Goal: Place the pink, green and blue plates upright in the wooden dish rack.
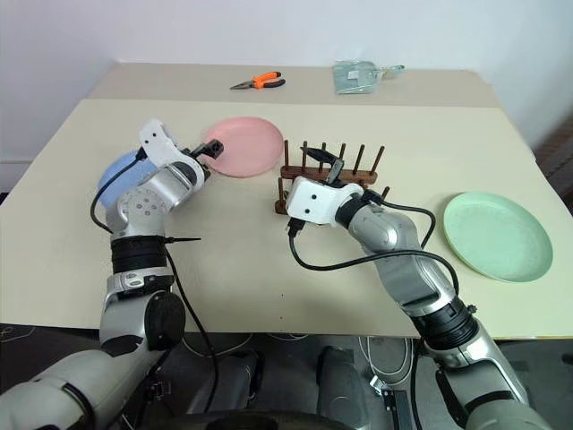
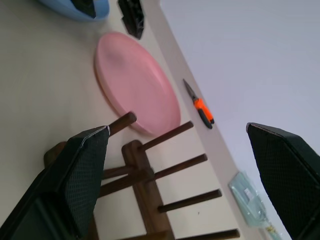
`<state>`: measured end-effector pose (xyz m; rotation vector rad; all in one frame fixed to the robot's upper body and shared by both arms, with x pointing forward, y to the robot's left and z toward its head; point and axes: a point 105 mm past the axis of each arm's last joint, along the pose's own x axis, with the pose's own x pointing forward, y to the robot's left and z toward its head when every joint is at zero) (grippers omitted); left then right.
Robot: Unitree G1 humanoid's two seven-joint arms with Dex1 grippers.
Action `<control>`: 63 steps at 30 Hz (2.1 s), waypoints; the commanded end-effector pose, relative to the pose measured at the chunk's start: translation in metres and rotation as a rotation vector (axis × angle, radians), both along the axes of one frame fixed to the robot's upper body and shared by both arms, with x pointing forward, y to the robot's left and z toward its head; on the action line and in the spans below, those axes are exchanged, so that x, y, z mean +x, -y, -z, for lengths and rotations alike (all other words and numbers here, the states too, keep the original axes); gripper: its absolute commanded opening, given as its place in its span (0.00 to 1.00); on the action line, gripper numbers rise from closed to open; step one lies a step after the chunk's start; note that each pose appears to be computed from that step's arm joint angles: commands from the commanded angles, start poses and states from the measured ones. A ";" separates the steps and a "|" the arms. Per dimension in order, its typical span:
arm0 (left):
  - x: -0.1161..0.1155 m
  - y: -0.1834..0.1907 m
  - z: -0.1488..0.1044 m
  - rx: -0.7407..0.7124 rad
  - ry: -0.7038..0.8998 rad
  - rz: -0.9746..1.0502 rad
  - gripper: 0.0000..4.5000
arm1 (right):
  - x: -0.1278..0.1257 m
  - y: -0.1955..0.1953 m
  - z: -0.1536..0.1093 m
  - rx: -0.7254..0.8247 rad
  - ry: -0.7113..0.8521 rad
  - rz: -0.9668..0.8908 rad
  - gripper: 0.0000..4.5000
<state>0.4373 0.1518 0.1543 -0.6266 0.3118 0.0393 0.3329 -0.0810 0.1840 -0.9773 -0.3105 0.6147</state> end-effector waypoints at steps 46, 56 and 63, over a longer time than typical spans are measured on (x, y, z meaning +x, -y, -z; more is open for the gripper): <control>-0.021 0.034 -0.156 0.060 0.666 0.174 0.01 | 0.007 -0.018 -0.071 -0.142 0.359 -0.034 1.00; -0.060 0.088 -0.150 0.177 0.664 0.385 0.00 | 0.045 -0.006 -0.063 -0.351 0.467 0.073 0.80; -0.064 0.092 -0.130 0.154 0.591 0.449 0.16 | 0.046 0.009 -0.057 -0.372 0.465 0.132 0.01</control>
